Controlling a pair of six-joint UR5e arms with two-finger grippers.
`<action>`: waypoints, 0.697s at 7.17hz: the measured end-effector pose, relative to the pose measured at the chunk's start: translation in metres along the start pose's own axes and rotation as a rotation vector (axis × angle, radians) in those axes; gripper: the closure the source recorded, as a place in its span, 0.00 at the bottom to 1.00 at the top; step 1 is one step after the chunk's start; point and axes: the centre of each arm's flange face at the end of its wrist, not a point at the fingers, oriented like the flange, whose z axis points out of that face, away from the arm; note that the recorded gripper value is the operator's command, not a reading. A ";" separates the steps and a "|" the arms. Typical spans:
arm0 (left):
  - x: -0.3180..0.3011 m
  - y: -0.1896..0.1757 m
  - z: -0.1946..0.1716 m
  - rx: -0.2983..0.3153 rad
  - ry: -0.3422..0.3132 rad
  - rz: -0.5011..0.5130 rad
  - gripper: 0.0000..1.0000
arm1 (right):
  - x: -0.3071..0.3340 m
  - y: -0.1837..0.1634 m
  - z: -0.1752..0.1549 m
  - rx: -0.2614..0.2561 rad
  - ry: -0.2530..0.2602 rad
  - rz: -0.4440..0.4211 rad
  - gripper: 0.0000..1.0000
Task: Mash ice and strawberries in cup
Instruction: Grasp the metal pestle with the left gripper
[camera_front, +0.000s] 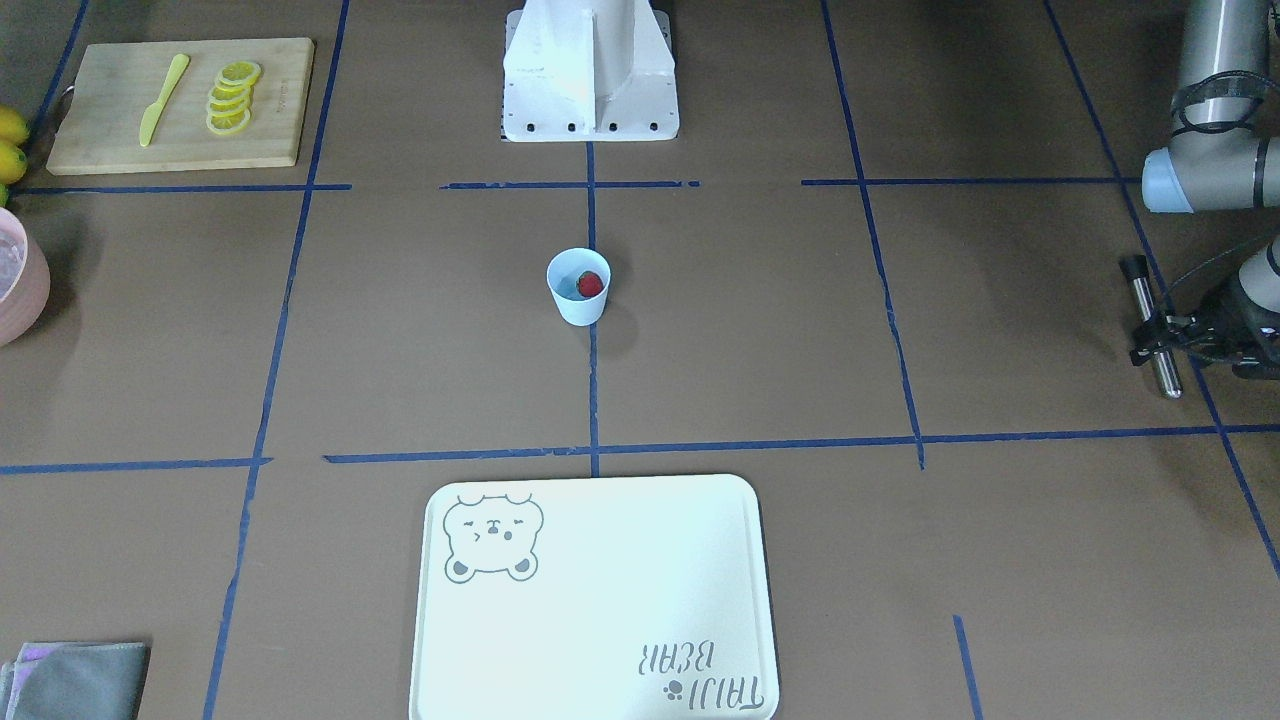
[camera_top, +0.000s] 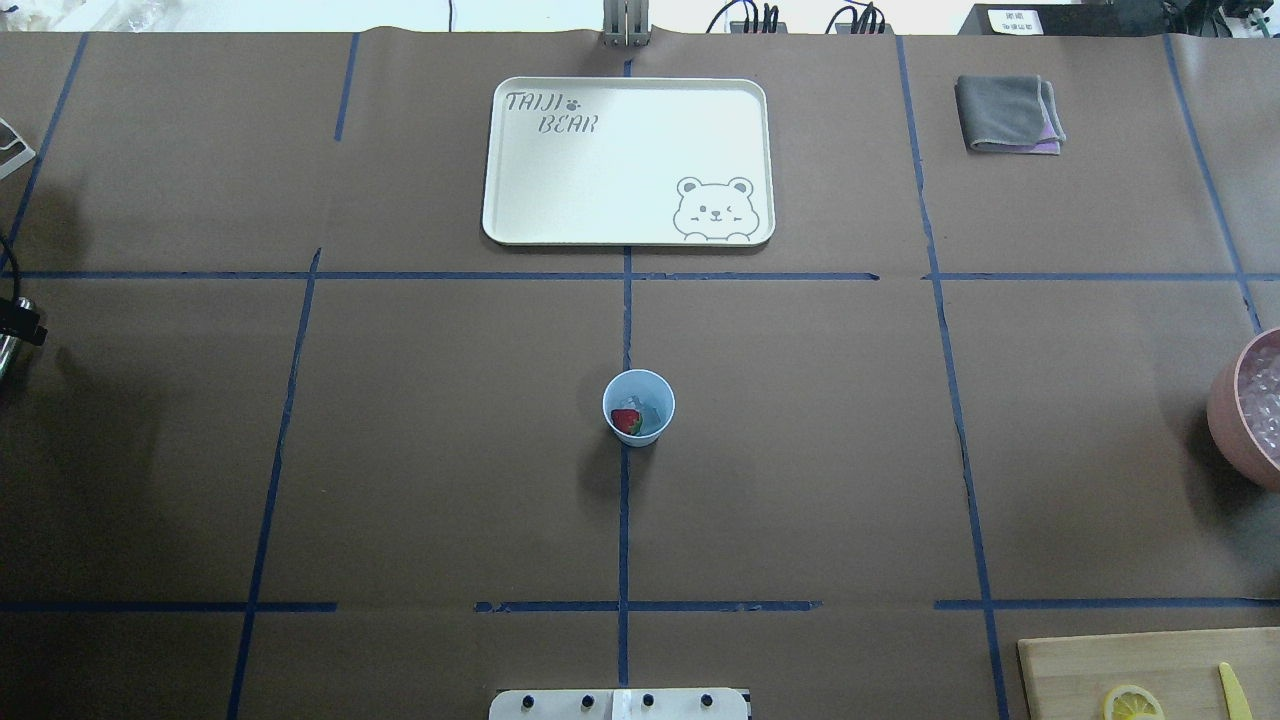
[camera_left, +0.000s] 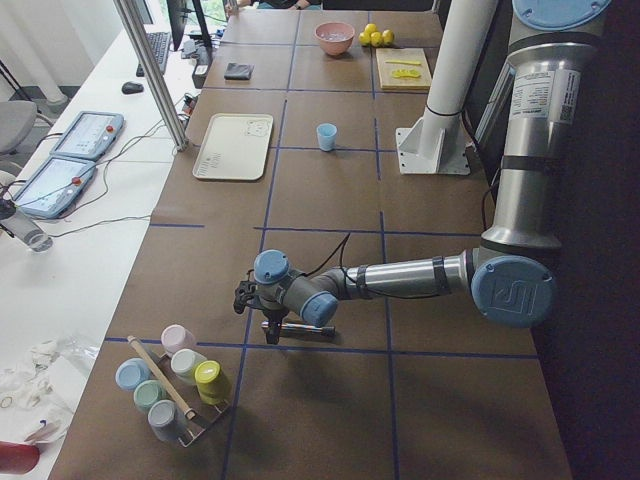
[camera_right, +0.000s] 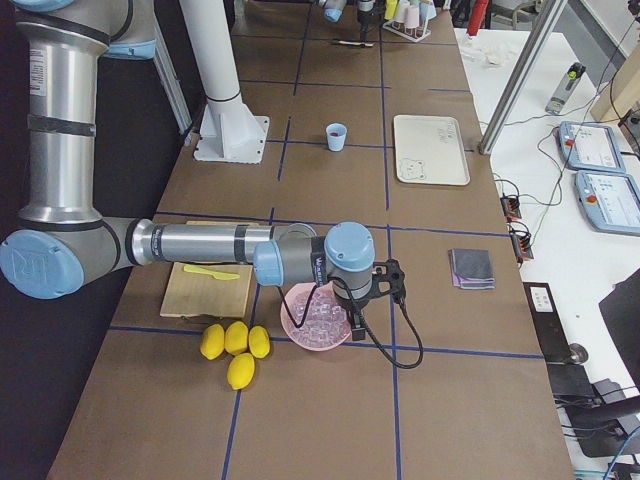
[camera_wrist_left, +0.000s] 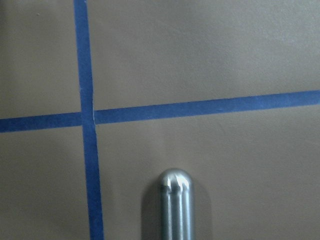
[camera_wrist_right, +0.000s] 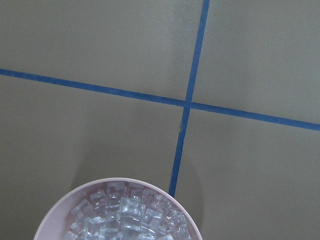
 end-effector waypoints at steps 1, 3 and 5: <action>0.001 0.000 0.001 -0.002 0.000 0.002 0.24 | 0.000 0.000 0.000 0.000 0.000 0.000 0.01; 0.000 0.002 0.003 -0.007 0.000 0.002 0.41 | 0.000 0.000 0.000 0.001 0.000 0.000 0.01; -0.001 0.003 0.004 -0.010 0.001 0.004 0.60 | 0.001 0.000 -0.002 0.004 0.000 0.000 0.01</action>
